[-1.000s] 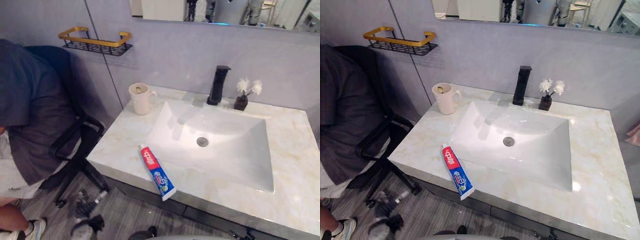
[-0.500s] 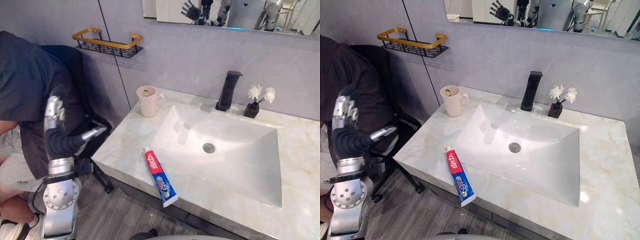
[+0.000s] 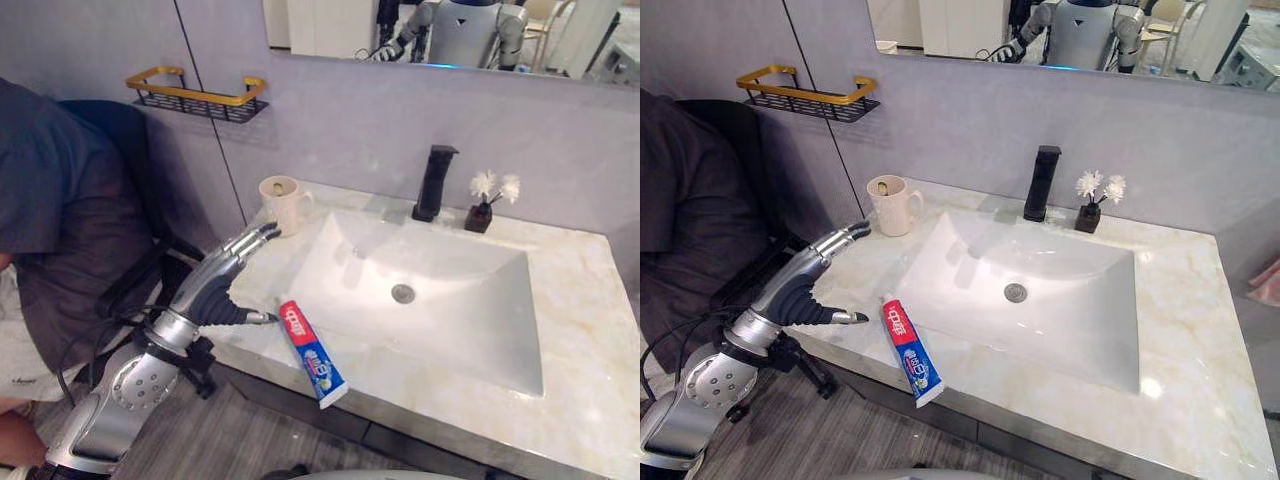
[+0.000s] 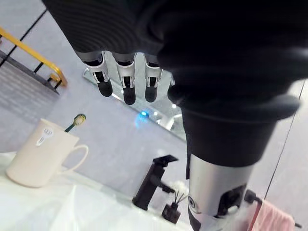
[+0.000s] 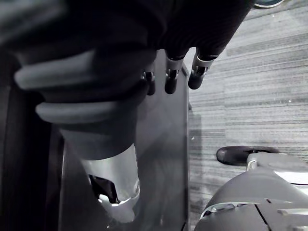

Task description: Organize washtable

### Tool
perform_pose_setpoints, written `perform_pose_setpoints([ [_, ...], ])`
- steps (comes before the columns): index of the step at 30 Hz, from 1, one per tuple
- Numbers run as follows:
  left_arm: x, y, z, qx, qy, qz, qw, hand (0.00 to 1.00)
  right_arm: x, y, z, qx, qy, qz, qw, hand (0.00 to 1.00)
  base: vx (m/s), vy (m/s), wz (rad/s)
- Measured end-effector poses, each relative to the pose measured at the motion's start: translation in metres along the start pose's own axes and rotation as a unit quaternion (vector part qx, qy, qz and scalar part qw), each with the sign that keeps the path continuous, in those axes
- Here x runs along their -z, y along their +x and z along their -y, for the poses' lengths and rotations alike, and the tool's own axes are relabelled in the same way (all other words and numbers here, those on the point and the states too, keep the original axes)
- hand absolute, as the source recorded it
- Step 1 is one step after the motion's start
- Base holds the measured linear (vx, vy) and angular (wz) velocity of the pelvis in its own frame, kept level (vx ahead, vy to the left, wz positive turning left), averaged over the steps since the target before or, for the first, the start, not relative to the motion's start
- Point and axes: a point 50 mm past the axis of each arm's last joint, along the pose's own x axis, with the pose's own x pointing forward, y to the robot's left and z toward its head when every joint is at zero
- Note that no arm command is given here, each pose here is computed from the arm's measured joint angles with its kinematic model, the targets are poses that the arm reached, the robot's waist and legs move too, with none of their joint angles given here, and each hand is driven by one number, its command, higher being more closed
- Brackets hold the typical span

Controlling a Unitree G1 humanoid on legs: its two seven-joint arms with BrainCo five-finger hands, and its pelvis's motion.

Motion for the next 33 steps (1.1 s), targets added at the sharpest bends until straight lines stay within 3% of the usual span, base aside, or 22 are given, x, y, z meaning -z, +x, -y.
perform_pose_setpoints([
  [6, 0.007, -0.002, 0.018, 0.071, 0.052, -0.002, 0.996, 0.00, -0.004, 0.001, -0.004, -0.009, -0.012, 0.008, 1.000, 0.00, 0.02, 0.021, -0.10],
  [13, 0.016, -0.002, 0.029, 0.102, 0.087, -0.007, 0.991, 0.00, -0.006, 0.001, -0.006, -0.016, -0.027, 0.012, 0.999, 0.00, 0.00, 0.005, -0.02],
  [33, 0.035, -0.002, 0.056, 0.189, 0.120, -0.012, 0.975, 0.00, -0.022, 0.003, 0.002, -0.013, -0.056, 0.040, 0.998, 0.00, 0.00, 0.004, -0.06],
])
